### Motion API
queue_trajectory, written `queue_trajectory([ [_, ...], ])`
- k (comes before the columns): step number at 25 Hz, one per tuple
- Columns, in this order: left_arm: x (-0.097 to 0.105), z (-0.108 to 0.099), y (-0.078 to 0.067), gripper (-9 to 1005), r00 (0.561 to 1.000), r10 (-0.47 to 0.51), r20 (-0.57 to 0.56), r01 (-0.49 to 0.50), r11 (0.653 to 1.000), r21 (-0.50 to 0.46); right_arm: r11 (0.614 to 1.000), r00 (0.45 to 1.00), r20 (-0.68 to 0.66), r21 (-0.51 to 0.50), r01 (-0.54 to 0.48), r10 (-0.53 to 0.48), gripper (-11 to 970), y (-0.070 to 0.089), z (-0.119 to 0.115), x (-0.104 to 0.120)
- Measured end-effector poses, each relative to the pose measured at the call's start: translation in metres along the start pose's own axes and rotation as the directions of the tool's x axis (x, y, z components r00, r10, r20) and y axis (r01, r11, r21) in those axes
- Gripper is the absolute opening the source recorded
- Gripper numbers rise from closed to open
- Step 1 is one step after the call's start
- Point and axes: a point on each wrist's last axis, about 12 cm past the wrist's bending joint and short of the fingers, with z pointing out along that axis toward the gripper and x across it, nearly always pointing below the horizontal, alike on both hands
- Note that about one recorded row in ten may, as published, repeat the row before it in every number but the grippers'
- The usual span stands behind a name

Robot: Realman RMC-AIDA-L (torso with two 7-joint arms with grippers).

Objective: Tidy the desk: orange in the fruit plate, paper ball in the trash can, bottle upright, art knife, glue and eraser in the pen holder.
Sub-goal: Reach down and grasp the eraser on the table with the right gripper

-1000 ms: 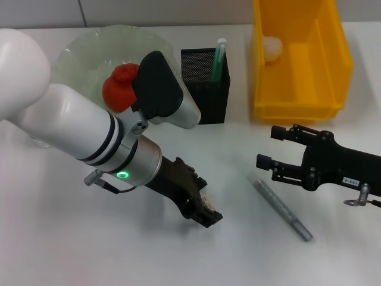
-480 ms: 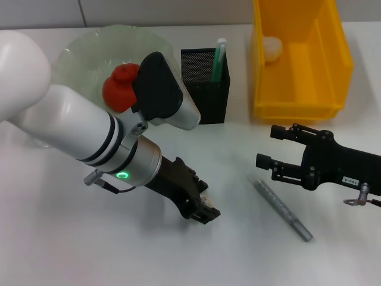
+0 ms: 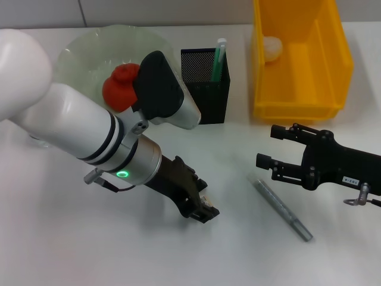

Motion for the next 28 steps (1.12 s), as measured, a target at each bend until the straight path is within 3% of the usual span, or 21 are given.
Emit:
queue_trajectory([
  [17,-0.025,-0.014,-0.009,614,0.996,0.075,-0.055,-0.073,0.997,0.024,1.000,1.000,0.000,0.000,0.000,0.000,759,0.000,0.000,0.000],
  [28,-0.023,-0.009,-0.007,614,0.993,0.085,-0.076,-0.085,0.996,0.003,1.000,1.000,0.000,0.000,0.000,0.000,759,0.000,0.000,0.000],
])
